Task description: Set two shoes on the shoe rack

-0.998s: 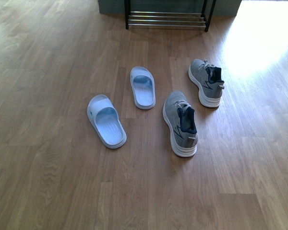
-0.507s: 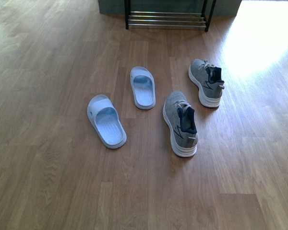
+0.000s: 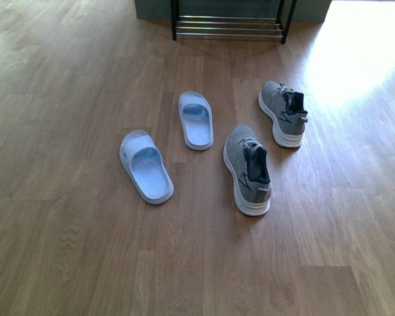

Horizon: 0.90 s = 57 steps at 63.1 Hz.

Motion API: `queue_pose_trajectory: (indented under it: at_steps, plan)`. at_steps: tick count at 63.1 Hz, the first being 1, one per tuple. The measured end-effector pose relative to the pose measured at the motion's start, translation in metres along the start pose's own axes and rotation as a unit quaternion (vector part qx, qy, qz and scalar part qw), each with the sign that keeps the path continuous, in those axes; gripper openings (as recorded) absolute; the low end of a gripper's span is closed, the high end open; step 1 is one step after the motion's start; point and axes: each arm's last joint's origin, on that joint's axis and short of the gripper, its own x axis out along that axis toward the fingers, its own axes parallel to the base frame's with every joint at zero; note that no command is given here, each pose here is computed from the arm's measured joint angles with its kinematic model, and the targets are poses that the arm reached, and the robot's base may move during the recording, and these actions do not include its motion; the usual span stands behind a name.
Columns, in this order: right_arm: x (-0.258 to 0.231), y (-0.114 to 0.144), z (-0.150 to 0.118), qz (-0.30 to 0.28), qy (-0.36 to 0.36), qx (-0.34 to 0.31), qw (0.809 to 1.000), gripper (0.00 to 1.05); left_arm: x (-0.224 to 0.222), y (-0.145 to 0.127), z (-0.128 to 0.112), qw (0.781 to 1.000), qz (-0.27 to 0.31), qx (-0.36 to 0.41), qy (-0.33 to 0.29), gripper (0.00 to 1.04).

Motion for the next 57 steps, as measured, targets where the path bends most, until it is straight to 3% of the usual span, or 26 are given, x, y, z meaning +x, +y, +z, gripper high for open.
queue_pose_trajectory:
  at_steps: [57]
  plan:
    - [0.0000,0.0001,0.0000,0.001,0.000,0.000,1.000,0.95,0.0000,0.0000,0.0000,1.000,0.001,0.000,0.000,0.95]
